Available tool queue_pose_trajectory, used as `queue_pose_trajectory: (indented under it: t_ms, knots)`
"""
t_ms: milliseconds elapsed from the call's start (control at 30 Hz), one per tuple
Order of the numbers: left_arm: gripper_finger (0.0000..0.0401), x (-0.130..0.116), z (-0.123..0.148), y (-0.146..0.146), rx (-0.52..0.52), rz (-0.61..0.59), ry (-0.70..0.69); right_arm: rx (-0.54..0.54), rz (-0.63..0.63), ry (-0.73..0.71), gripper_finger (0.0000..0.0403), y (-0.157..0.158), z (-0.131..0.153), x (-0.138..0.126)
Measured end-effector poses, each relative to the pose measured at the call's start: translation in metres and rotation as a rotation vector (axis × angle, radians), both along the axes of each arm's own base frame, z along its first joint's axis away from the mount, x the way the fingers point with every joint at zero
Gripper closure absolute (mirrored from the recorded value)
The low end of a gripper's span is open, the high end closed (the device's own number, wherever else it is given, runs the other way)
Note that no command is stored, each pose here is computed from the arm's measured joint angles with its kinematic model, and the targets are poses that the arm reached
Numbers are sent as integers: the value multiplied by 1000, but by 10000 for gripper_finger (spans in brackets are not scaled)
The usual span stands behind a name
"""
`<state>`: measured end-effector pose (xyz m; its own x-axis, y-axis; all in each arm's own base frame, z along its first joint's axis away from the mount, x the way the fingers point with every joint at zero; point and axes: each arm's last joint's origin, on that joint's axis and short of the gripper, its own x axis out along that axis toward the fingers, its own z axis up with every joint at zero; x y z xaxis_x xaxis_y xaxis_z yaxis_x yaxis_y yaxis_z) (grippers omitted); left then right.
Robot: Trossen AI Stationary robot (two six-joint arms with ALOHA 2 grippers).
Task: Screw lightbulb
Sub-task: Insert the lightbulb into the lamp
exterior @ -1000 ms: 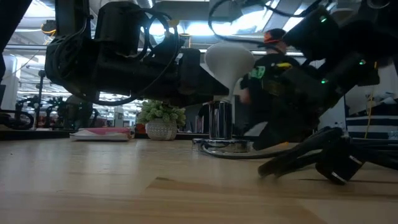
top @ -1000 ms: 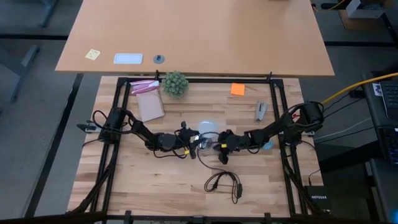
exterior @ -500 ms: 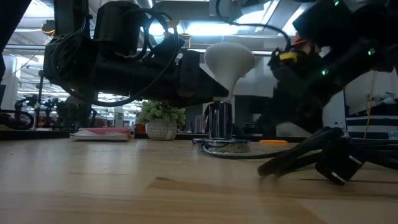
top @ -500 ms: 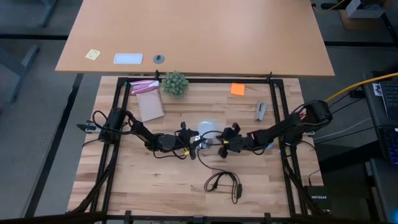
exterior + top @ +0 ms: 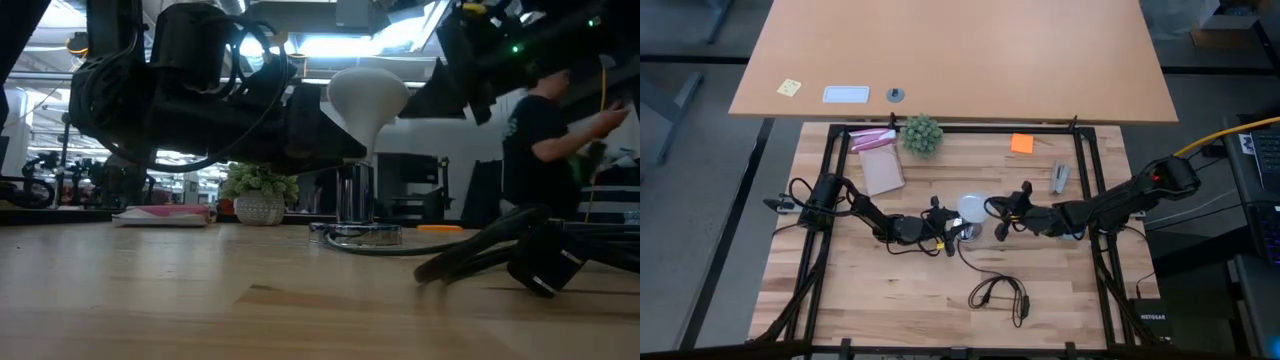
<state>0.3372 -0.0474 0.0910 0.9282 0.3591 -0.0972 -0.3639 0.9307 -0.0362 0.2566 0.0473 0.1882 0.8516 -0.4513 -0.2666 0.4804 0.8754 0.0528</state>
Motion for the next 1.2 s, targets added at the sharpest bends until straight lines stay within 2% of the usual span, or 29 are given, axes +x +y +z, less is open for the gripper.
queue_pose_trajectory:
  t_ms: [200,700,933,1033,1200]
  knots:
    - [258,0,0,0,0,-2,-1,10,48,-20,382,1,2,1]
    - [257,0,0,0,-2,-4,-4,21,72,-28,382,2,3,2]
    - [210,0,0,1,-6,3,-9,32,108,-25,382,3,3,2]
    - [191,0,1,1,22,1,-3,32,107,-24,382,3,3,2]
    - [184,0,1,1,39,-1,0,29,99,-24,382,3,3,2]
